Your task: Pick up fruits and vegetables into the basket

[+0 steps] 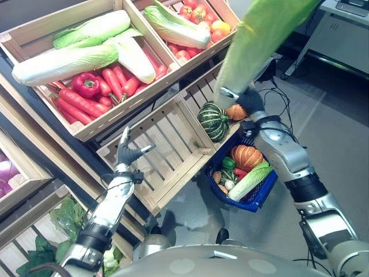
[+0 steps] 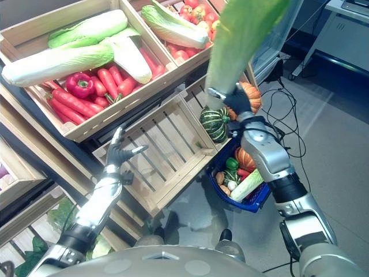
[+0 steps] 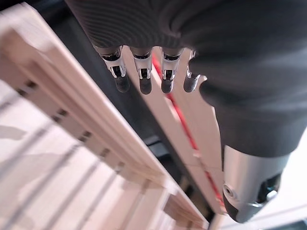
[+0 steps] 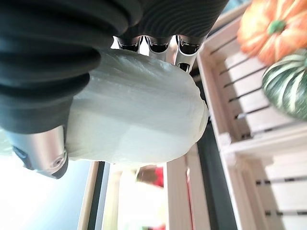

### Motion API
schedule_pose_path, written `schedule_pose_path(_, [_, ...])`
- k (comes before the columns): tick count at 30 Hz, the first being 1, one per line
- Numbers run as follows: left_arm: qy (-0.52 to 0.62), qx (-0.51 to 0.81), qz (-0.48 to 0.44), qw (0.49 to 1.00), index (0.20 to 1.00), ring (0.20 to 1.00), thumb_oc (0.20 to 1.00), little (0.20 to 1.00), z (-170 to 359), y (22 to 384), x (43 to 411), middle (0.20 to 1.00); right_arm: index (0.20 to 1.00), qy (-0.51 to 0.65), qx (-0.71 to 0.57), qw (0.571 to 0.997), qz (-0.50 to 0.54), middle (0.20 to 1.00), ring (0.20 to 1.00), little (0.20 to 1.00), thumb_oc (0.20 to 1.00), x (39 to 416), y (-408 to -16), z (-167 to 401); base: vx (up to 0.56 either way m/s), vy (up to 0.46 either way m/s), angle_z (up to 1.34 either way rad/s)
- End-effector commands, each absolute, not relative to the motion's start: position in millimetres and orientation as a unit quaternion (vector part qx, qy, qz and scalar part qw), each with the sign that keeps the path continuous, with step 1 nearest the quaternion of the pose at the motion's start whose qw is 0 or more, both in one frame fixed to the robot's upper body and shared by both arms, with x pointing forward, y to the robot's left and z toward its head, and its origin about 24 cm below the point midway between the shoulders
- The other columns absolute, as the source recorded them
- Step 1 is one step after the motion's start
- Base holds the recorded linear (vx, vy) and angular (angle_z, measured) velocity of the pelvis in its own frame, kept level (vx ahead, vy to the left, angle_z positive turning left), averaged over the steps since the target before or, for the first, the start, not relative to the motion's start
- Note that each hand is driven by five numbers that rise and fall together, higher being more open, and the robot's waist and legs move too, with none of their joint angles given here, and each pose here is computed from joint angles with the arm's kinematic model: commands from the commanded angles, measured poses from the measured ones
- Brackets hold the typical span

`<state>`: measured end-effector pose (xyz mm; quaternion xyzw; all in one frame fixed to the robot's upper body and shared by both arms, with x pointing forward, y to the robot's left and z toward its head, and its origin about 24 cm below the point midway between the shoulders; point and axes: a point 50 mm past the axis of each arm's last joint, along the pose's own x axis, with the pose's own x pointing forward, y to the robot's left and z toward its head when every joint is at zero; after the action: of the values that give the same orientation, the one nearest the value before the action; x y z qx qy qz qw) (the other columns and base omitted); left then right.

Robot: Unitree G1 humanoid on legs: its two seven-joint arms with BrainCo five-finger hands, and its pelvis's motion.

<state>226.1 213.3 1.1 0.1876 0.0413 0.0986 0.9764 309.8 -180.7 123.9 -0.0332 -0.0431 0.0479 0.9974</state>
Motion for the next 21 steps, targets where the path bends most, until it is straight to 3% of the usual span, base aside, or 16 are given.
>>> schedule_pose_path(1, [-0.022,0.217,0.095,0.971,1.000,1.000,1.000,1.000,21,232,228,1.000,0.200,-0.172,-0.016,0.984,0.049,0.200,0.200,0.200,0.200,298,-185,164,0.00,0.000,0.00])
schedule_pose_path(7, [0.040,0.256,0.090,0.962,1.000,1.000,1.000,1.000,1,258,198,1.000,0.200,-0.139,-0.011,0.990,-0.030,0.200,0.200,0.200,0.200,277,-226,131,-0.03,-0.047,-0.04])
schedule_pose_path(15, [0.075,0.291,0.036,0.953,1.000,1.000,1.000,1.000,-13,257,193,1.000,0.200,-0.089,0.040,0.988,-0.119,0.200,0.200,0.200,0.200,279,-264,103,-0.20,-0.046,-0.03])
schedule_pose_path(21, [0.178,0.267,0.129,0.938,1.000,1.000,1.000,1.000,-55,272,172,1.000,0.200,-0.049,0.105,0.977,-0.179,0.200,0.200,0.200,0.200,291,-298,85,-0.14,-0.008,-0.03])
